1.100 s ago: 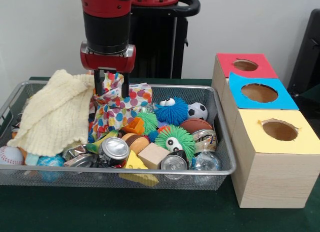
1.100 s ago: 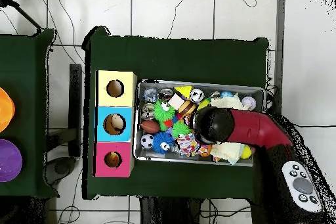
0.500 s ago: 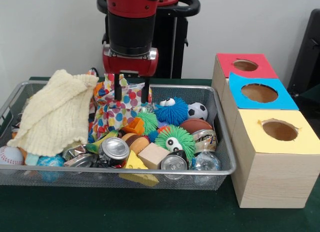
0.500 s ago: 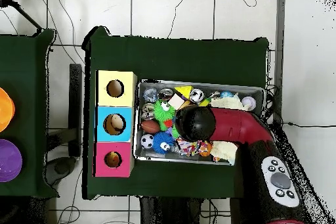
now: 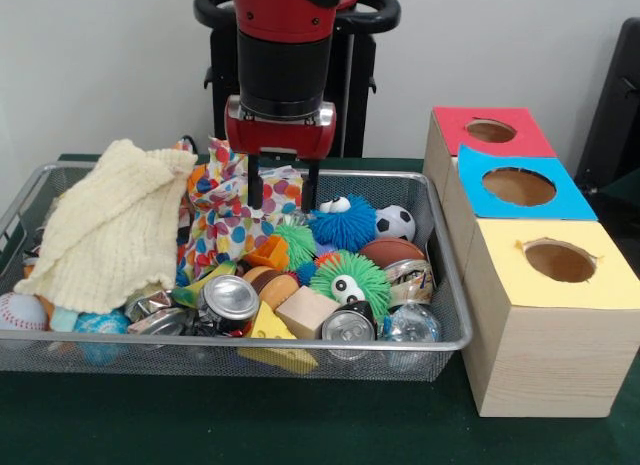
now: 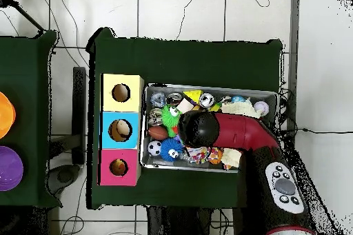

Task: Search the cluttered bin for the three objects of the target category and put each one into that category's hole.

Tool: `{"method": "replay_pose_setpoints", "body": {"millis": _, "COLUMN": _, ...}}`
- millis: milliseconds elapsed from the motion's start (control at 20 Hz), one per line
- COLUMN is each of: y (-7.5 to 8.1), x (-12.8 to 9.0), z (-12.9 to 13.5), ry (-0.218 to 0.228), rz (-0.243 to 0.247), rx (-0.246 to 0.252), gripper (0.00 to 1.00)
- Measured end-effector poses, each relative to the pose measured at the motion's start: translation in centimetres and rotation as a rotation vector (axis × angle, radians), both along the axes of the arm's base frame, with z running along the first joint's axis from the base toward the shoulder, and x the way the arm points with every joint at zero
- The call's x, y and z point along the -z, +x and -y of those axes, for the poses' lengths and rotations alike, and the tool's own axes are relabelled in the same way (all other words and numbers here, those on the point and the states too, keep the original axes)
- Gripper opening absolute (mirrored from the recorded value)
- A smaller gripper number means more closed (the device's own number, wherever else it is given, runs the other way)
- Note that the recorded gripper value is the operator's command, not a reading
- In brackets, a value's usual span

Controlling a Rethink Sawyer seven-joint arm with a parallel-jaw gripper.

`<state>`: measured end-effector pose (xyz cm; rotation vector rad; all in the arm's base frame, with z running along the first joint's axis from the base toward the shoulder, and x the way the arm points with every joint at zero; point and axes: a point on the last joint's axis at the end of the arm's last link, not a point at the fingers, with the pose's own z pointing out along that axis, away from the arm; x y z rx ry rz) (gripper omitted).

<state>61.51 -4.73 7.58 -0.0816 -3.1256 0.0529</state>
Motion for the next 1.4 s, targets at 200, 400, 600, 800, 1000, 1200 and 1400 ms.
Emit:
{"method": "replay_pose_setpoints", "body": {"millis": 200, "y": -0.7, "x": 1.0, "z": -0.7, "ry": -0.013, "rz": -0.015, "rx": -0.002, "gripper": 0.00}}
{"method": "replay_pose_setpoints", "body": {"millis": 400, "y": -0.8, "x": 1.3, "z": -1.1, "ry": -0.016, "rz": -0.014, "rx": -0.002, "gripper": 0.00}}
{"method": "replay_pose_setpoints", "body": {"millis": 600, "y": -0.8, "x": 1.5, "z": -2.1, "ry": -0.020, "rz": -0.006, "rx": 0.005, "gripper": 0.00}}
{"method": "replay_pose_setpoints", "body": {"millis": 800, "y": -0.7, "x": 1.5, "z": -3.2, "ry": -0.023, "rz": -0.001, "rx": 0.014, "gripper": 0.00}}
{"method": "replay_pose_setpoints", "body": {"millis": 1000, "y": -0.5, "x": 1.5, "z": -4.0, "ry": -0.019, "rz": 0.005, "rx": 0.024, "gripper": 0.00}}
{"method": "replay_pose_setpoints", "body": {"millis": 1200, "y": -0.4, "x": 1.8, "z": -4.4, "ry": -0.014, "rz": 0.013, "rx": 0.034, "gripper": 0.00}}
{"method": "replay_pose_setpoints", "body": {"millis": 1400, "y": -0.6, "x": 2.8, "z": -4.1, "ry": -0.011, "rz": 0.010, "rx": 0.053, "gripper": 0.00}}
